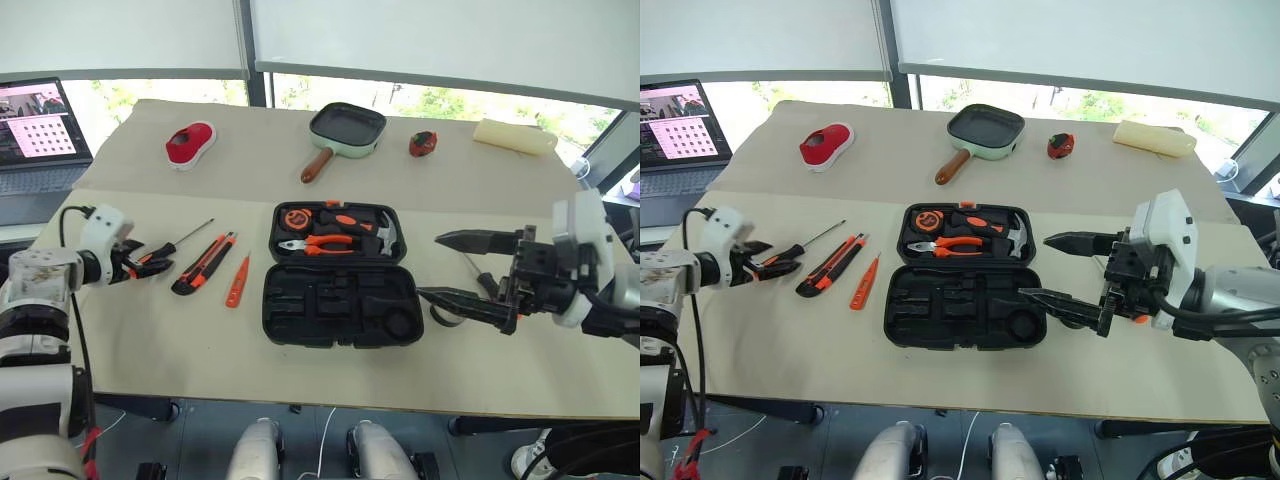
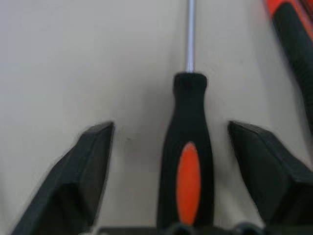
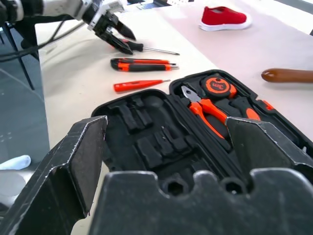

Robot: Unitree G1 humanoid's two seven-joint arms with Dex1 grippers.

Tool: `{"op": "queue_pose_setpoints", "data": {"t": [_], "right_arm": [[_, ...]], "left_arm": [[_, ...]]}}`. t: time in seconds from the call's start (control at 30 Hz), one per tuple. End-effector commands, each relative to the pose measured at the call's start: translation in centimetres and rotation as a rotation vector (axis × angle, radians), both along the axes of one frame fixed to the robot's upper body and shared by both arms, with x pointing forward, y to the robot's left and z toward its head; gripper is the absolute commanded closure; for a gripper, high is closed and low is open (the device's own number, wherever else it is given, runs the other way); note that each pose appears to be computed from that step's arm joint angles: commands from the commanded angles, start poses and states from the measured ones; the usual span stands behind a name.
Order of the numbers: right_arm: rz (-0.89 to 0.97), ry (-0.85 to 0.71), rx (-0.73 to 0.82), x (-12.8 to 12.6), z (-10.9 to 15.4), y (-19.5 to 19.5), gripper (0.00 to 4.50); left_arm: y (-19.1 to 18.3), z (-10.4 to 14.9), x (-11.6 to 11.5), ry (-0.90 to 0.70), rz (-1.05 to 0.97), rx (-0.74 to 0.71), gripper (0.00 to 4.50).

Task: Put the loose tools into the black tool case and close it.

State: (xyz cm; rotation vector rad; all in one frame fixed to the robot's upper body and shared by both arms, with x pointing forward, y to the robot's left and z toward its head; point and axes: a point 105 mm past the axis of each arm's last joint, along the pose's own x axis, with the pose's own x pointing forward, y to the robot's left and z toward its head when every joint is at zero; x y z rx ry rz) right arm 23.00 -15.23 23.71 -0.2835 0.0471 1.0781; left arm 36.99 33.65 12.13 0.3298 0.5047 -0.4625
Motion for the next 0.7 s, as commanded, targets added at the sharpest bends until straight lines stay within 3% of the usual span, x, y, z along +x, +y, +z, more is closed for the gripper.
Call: {"op": "queue_pose_setpoints", "data": {"t": [0.03, 0.17, 0.33, 0.4, 0.47, 0.6, 0.7], "right_arm": [[-0.029, -0.057, 0.005, -0.3, 0.9, -0.3, 0.00], [-0.063, -0.049, -0.001, -0.6, 0.5, -0.9, 0.00], [-0.112, -0.035, -0.010, -1.3, 0.0, -1.8, 0.00], [-0.122, -0.022, -0.012, -1.6, -0.3, -2.1, 0.00], [-0.156, -0.004, -0.014, -1.5, -0.8, -2.9, 0.00], [-0.203, 0.009, -0.019, -1.0, -1.5, -3.8, 0.00], [-0.227, 0.004, -0.033, -0.8, -1.9, -4.2, 0.00]], "left_arm": [[0.6, -1.1, -0.7, 0.058, -0.003, 0.026, 2.16], [0.6, 1.0, 0.2, -0.032, -0.007, 0.016, 3.52], [-4.4, 7.5, 1.6, -0.253, -0.251, -0.105, 3.62], [-7.5, 9.7, 1.2, -0.301, -0.409, -0.165, 3.62], [-13.1, 11.2, 1.2, -0.328, -0.623, -0.151, 3.62], [-19.2, 8.8, -0.4, -0.216, -0.911, -0.023, 3.62], [-22.1, 7.0, -0.4, -0.172, -1.002, 0.082, 3.62]]}}
